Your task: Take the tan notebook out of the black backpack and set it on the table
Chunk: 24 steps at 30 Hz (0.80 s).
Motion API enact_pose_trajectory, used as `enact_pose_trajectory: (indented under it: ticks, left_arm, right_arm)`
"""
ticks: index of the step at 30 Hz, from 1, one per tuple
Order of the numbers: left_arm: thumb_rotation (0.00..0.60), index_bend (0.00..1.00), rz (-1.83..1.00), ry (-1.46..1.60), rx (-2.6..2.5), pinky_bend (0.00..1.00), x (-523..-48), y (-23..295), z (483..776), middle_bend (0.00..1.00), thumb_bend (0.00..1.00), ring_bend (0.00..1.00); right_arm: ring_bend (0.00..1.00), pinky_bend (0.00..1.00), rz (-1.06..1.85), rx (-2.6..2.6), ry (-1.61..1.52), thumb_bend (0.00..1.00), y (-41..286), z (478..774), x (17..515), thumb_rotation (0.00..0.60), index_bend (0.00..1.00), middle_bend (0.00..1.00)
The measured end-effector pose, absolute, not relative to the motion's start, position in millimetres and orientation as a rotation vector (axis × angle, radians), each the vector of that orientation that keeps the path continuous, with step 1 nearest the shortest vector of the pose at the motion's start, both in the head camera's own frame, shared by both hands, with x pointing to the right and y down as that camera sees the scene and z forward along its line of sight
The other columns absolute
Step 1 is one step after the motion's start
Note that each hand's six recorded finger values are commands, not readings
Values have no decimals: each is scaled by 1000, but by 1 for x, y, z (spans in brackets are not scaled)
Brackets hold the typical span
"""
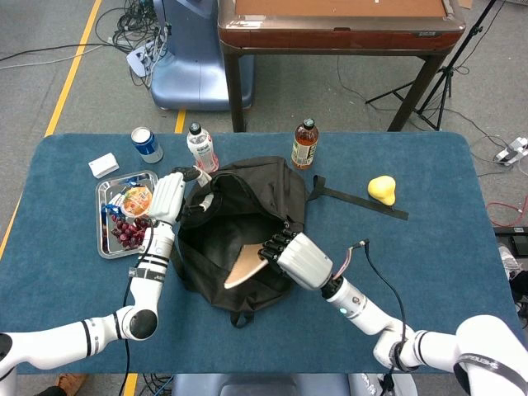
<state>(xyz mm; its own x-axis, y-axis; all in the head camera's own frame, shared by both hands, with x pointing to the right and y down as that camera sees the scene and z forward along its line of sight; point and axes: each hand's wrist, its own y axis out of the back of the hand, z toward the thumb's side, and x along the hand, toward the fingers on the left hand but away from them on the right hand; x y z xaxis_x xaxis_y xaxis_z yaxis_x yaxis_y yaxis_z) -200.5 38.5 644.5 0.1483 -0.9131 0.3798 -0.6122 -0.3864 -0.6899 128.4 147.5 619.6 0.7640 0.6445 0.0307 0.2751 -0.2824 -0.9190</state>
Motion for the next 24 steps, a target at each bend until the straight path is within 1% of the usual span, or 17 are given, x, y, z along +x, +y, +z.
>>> enact_pose_trajectory:
  ticks: [7,11,14,24]
  left_arm:
    - [600,749,-1122,1437,-2069,190,-202,46,644,423,347,305]
    - [600,748,-1135,1423,-2071,190,-205,49,645,423,347,305]
    - [600,749,-1145,1422,-2068,190,-208,50,646,423,346,305]
    - [600,738,-1205,1369,-2072,190,-218,61,653,422,346,305]
  right_arm:
    - [559,635,384,-1881,-794,789,142,576,150,600,919,635]
    - [561,635,387,-1853,-828,789,136,557,166,600,922,637]
    - [566,640,396,-1831,-850,788,132,547,178,600,937,641]
    - [568,645,371,-1804,-915,788,128,513,205,600,938,641]
